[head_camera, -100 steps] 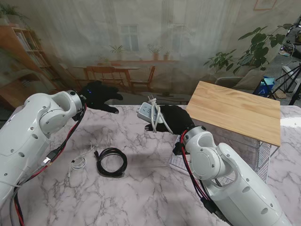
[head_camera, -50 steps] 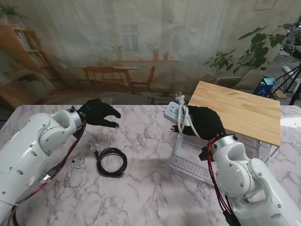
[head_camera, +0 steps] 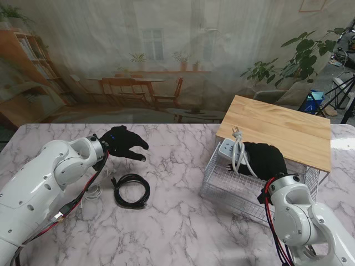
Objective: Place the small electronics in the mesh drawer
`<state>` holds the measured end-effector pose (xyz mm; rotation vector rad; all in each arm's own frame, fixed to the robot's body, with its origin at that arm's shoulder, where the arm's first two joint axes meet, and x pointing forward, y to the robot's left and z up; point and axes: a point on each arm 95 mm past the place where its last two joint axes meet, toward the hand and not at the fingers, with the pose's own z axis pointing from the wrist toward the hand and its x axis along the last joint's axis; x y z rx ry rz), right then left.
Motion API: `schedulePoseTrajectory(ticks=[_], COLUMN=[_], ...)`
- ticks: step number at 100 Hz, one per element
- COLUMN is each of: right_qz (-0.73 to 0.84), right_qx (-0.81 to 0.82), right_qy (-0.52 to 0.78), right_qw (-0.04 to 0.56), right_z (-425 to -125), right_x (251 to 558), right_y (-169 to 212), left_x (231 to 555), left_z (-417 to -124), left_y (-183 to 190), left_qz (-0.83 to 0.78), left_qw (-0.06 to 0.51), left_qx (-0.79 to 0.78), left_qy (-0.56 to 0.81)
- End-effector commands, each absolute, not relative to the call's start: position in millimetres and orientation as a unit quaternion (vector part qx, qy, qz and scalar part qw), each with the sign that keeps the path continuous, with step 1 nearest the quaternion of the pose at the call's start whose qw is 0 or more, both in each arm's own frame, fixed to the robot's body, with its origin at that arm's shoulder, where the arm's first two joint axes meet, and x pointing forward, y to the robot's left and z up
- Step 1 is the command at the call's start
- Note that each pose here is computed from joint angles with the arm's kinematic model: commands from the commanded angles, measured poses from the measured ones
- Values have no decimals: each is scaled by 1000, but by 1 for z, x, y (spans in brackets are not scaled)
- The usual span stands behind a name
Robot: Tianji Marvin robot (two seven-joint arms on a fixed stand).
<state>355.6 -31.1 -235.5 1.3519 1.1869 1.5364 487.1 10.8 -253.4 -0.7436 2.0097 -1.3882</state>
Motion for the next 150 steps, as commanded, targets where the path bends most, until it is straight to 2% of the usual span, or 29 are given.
schedulePoseTrajectory(ticks=[1,38,92,150], right_qz=[581,521,453,405], right_qx=[536,545,556,553], right_qy=[479,522,567,589], right_qw=[381,399,405,427], right_z=[-249,-274,-312,-321], right_x=[353,365,387,416], right_y=[-38,-53,-55,-60], left_x=[487,486,487,488], left_z=[-259,-263,-270,-274], left_y=[12,14,12,7], left_qz=[-512,-504,-496,-486], left_qw=[286,285,279,273], left_qx=[-286,-290,-293,-292], left_qy=[758,762,768,778])
